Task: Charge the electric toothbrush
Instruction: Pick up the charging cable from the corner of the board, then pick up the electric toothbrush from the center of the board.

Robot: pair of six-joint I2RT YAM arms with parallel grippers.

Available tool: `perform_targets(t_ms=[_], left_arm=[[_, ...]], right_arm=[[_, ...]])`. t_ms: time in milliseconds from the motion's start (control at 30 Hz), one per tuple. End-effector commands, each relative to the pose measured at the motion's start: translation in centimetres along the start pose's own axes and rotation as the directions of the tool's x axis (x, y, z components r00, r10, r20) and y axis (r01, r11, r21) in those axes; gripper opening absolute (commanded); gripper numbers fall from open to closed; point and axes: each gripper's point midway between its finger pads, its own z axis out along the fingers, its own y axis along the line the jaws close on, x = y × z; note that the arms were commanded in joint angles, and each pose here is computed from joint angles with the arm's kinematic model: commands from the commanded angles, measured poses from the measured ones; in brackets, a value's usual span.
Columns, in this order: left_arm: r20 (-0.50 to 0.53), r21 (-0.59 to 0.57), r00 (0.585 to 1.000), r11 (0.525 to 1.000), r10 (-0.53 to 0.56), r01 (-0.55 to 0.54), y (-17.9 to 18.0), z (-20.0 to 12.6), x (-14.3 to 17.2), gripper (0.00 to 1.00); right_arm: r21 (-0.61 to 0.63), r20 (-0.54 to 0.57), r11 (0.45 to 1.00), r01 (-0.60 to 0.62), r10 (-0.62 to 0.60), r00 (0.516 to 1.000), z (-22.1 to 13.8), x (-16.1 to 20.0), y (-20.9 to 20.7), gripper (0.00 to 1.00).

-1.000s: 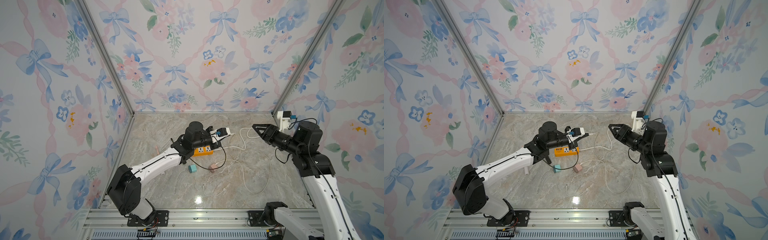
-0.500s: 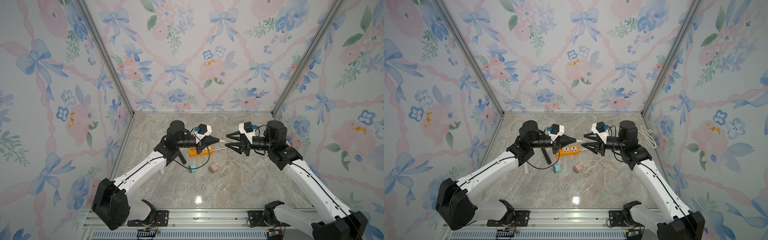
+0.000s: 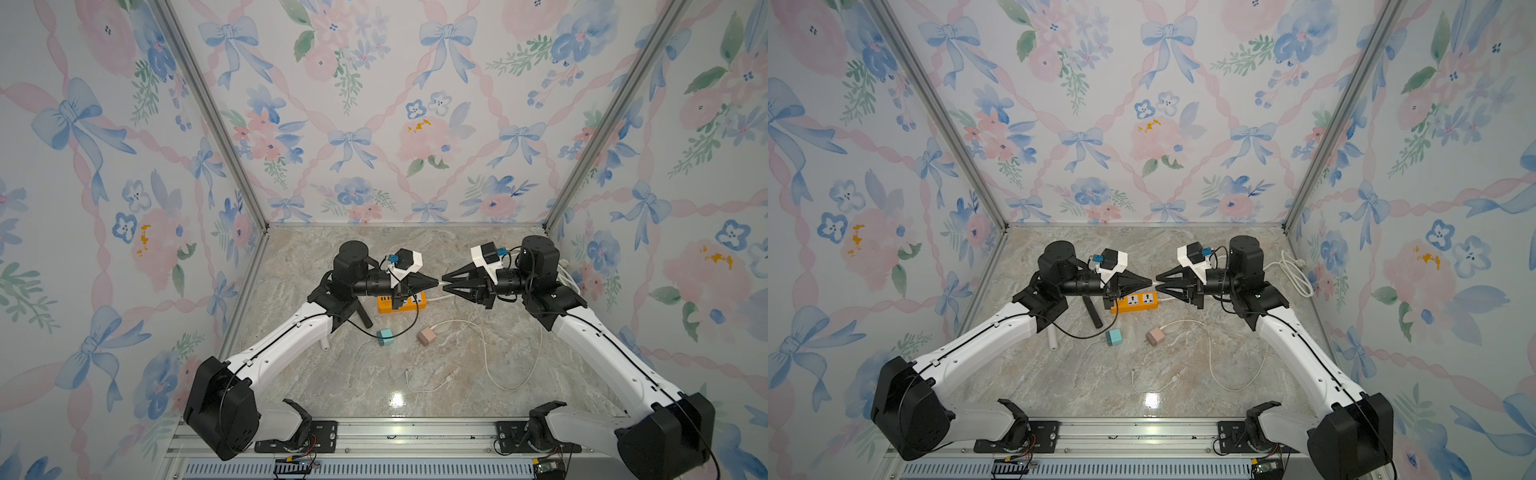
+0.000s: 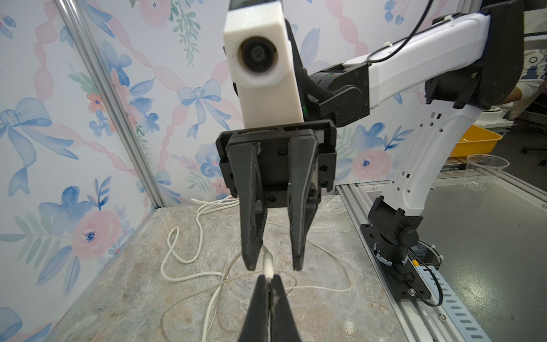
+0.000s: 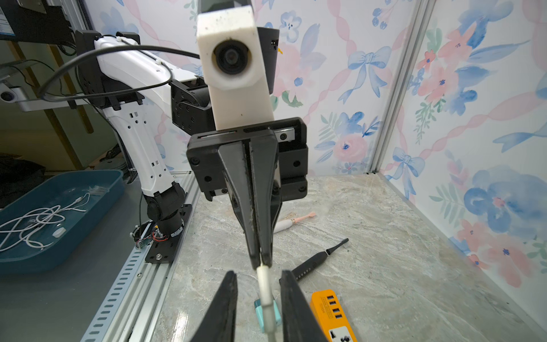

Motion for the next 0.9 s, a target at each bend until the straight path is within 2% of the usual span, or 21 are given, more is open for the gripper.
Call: perform_targets(t_ms=[0, 67, 233, 333, 367, 400, 467, 500, 567, 633, 667, 733, 800, 867], left_arm=[[0.022, 0.016, 1.0, 1.0, 0.013, -0.013, -0.3, -0.4, -1.3, 0.0], [0.02, 0.02, 1.0, 1.0, 0.007, -0.008, -0.3, -0.4, -1.2, 0.0], [0.019, 0.017, 1.0, 1.0, 0.005, -0.005, -0.2, -0.3, -1.2, 0.0], [0.018, 0.011, 1.0, 1.0, 0.007, -0.008, -0.1, -0.3, -1.2, 0.0], [0.018, 0.008, 1.0, 1.0, 0.008, -0.008, -0.1, -0.3, -1.2, 0.04], [0.013, -0.01, 1.0, 1.0, 0.006, -0.006, 0.1, -0.4, -1.0, 0.24], [0.002, -0.078, 1.0, 0.997, -0.009, 0.009, 0.9, -0.7, -0.7, 0.57], [-0.006, -0.136, 1.0, 0.99, -0.031, 0.03, 1.5, -1.1, -0.5, 0.68], [-0.002, -0.286, 0.995, 0.954, -0.1, 0.095, 3.0, -2.4, -0.1, 0.79], [0.046, -0.477, 0.977, 0.855, -0.208, 0.205, 4.9, -4.9, 0.7, 0.85], [0.102, -0.576, 0.954, 0.765, -0.282, 0.288, 5.9, -6.7, 1.4, 0.86], [0.246, -0.712, 0.869, 0.528, -0.429, 0.462, 7.3, -10.3, 3.7, 0.83], [0.373, -0.748, 0.761, 0.312, -0.531, 0.585, 7.5, -13.1, 6.8, 0.77], [0.501, -0.737, 0.639, 0.101, -0.584, 0.669, 7.1, -15.3, 10.2, 0.65]], right_arm=[[-0.047, 0.006, 0.999, -0.009, 0.009, 1.0, 0.5, 0.1, 0.5, 0.25], [-0.054, 0.01, 0.999, -0.009, 0.009, 1.0, 0.6, 0.0, 0.5, 0.2], [-0.074, 0.015, 0.997, -0.015, 0.016, 1.0, 0.8, -0.2, 0.6, 0.01], [-0.074, 0.007, 0.997, -0.035, 0.036, 0.999, 0.8, -0.1, 0.7, 0.0], [-0.073, 0.008, 0.996, -0.042, 0.043, 0.999, 0.8, -0.2, 0.8, 0.0], [-0.062, 0.011, 0.996, -0.058, 0.059, 0.998, 0.7, -0.4, 0.6, 0.0], [-0.027, 0.018, 0.994, -0.107, 0.108, 0.994, 0.6, -0.9, 0.1, 0.0], [0.011, 0.02, 0.988, -0.154, 0.154, 0.988, 0.4, -1.1, -0.5, 0.0], [0.112, 0.022, 0.953, -0.283, 0.282, 0.959, 0.1, -1.1, -2.1, 0.0], [0.193, 0.014, 0.898, -0.396, 0.401, 0.916, -0.2, -0.4, -3.0, 0.0], [0.247, 0.015, 0.86, -0.446, 0.457, 0.889, -0.4, 0.0, -3.5, 0.0], [0.341, 0.047, 0.776, -0.531, 0.55, 0.834, -1.1, 0.6, -4.4, 0.0], [0.413, 0.092, 0.685, -0.6, 0.623, 0.776, -1.8, 1.0, -5.1, 0.0], [0.461, 0.141, 0.612, -0.642, 0.664, 0.734, -2.4, 1.3, -5.5, 0.0]])
